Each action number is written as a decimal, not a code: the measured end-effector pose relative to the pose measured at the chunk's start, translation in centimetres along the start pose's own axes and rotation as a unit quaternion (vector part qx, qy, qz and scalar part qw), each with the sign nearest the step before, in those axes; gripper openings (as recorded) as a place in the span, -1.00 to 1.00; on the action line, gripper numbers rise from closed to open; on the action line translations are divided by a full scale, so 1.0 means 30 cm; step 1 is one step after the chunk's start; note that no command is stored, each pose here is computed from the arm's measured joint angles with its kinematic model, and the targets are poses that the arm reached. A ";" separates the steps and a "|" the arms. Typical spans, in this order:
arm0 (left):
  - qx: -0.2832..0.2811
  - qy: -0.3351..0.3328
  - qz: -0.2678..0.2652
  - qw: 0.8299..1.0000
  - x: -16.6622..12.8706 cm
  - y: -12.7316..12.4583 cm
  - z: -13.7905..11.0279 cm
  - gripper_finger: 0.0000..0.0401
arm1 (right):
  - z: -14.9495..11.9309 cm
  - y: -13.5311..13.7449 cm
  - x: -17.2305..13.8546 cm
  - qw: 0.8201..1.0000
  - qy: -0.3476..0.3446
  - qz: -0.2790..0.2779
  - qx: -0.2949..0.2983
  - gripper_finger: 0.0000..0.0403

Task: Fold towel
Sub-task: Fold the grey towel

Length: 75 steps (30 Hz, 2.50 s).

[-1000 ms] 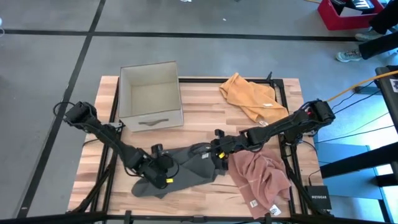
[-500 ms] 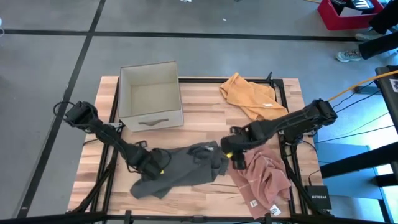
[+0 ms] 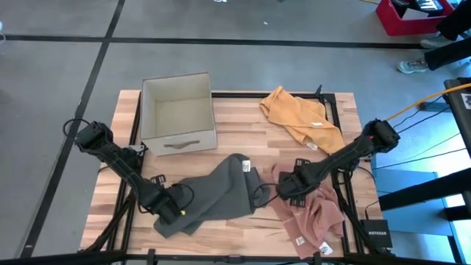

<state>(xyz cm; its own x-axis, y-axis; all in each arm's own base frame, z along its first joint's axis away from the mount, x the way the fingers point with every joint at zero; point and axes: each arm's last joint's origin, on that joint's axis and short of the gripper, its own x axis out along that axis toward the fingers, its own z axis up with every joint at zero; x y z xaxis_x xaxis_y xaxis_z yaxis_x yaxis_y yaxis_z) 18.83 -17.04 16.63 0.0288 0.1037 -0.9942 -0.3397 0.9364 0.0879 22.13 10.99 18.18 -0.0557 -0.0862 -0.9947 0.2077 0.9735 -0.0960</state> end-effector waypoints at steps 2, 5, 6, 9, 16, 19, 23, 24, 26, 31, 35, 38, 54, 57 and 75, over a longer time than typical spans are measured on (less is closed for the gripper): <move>0.001 -0.003 -0.003 1.000 0.000 -0.001 0.004 -0.96 | -0.003 -0.024 0.056 1.000 0.004 0.005 0.005 0.58; 0.002 -0.008 -0.001 1.000 0.000 0.000 0.006 -0.96 | 0.011 -0.051 0.128 0.999 -0.022 0.033 0.005 0.62; 0.003 -0.010 0.000 1.000 0.000 0.001 0.007 -0.96 | 0.015 -0.060 0.144 0.999 -0.028 0.045 0.001 0.61; 0.007 -0.011 0.000 1.000 0.000 0.000 0.008 -0.96 | 0.028 -0.083 0.174 0.997 -0.054 0.060 -0.010 0.48; 0.008 -0.043 0.006 0.999 -0.001 -0.003 0.016 -0.96 | 0.072 -0.147 0.171 0.992 -0.119 -0.038 -0.007 -0.51; 0.008 -0.048 0.009 0.999 -0.001 -0.002 0.017 -0.96 | 0.072 -0.188 0.145 0.985 -0.122 -0.119 -0.009 -0.91; 0.008 -0.049 0.009 0.999 -0.001 -0.002 0.018 -0.96 | 0.072 -0.224 0.011 0.959 -0.138 -0.249 -0.017 -0.93; 0.009 -0.049 0.009 0.999 -0.001 -0.002 0.018 -0.96 | 0.071 -0.232 -0.027 0.951 -0.139 -0.277 -0.022 -0.95; 0.013 -0.050 0.010 0.999 -0.001 -0.002 0.018 -0.96 | 0.080 -0.244 -0.127 0.930 -0.171 -0.325 -0.019 -0.96; 0.011 -0.052 0.012 0.998 -0.001 -0.001 0.020 -0.96 | 0.094 -0.322 -0.346 0.871 -0.229 -0.434 0.013 -0.97; 0.005 -0.053 0.011 0.999 -0.001 -0.001 0.020 -0.96 | 0.094 -0.434 -0.466 0.856 -0.229 -0.460 0.053 -0.97; 0.005 -0.053 0.011 0.999 -0.001 -0.001 0.019 -0.96 | 0.078 -0.531 -0.501 0.859 -0.199 -0.466 0.080 -0.98; 0.005 -0.054 0.009 0.998 -0.001 -0.003 0.020 -0.96 | -0.011 -0.852 -0.329 0.915 -0.103 -0.250 0.298 -0.50; 0.009 -0.054 0.009 0.998 -0.001 -0.003 0.020 -0.96 | -0.029 -0.856 -0.351 0.931 -0.086 -0.203 0.292 -0.21; 0.010 -0.062 -0.003 0.998 -0.127 -0.041 0.003 -0.96 | 0.170 -0.605 -0.437 0.908 -0.400 0.049 0.112 0.31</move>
<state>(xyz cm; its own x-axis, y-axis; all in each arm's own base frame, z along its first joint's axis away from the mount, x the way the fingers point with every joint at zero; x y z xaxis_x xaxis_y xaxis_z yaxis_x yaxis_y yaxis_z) 19.22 -18.56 20.32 0.1472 0.1368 -0.9796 -0.3204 0.9436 0.0836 24.07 -6.63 32.77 0.6826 -0.2158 -0.6982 0.3717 0.9251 0.0775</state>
